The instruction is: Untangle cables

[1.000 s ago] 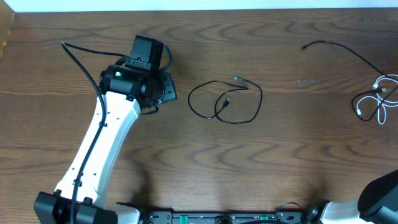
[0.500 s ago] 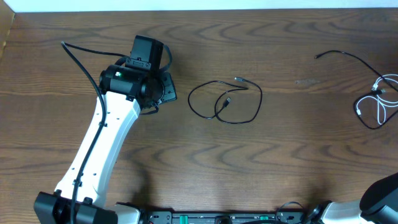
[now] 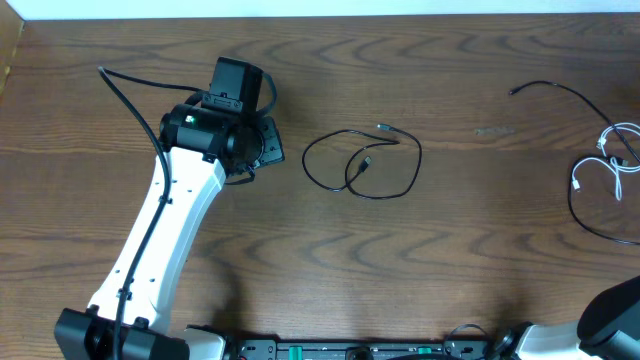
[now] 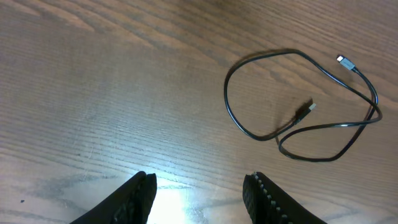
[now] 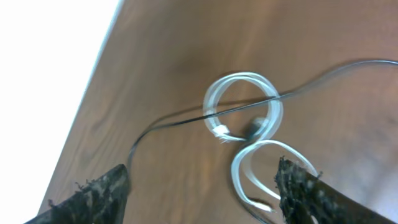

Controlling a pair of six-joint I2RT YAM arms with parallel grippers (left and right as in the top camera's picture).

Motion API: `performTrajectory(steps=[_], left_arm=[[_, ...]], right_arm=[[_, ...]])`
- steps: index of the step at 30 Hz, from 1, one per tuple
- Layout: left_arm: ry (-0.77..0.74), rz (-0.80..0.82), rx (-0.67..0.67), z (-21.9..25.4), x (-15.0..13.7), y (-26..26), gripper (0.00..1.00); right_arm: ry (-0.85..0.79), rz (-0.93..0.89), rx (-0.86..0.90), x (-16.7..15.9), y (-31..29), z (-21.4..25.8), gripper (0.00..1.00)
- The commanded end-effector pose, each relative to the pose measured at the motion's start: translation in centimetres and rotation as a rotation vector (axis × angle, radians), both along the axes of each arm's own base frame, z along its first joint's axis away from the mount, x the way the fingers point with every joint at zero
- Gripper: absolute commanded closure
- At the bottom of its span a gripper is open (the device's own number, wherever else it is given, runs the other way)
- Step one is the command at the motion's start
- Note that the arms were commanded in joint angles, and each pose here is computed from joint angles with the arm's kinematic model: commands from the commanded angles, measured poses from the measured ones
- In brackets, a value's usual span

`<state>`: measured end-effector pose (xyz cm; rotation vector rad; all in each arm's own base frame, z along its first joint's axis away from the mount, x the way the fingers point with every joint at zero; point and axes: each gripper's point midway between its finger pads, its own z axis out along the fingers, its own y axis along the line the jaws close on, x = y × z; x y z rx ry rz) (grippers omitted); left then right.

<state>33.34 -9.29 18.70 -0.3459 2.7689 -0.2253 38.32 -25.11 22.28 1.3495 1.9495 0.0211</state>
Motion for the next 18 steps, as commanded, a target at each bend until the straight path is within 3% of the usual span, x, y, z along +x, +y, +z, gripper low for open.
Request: performTrajectory(steps=[1, 3, 10, 14, 18], left_arm=[[-0.002, 0.003, 0.002, 0.1, -0.1, 0.2, 0.49], [-0.002, 0.003, 0.002, 0.1, -0.1, 0.2, 0.49], [-0.002, 0.003, 0.002, 0.1, -0.1, 0.2, 0.49], [-0.001, 0.006, 0.001, 0.1, -0.1, 0.2, 0.49], [0.002, 0.001, -0.010, 0.1, -0.2, 0.0, 0.49]], right_arm=[[-0.001, 0.404, -0.127, 4.3, 5.8, 1.0, 0.33], [0.003, 0.512, -0.179, 5.5, 8.2, 1.2, 0.34], [-0.021, 0.605, -0.210, 7.4, 11.7, 2.9, 0.37], [0.036, 0.591, -0.213, 8.0, 10.9, 3.8, 0.44], [0.150, 0.566, -0.210, 8.3, 9.5, 2.3, 0.43]])
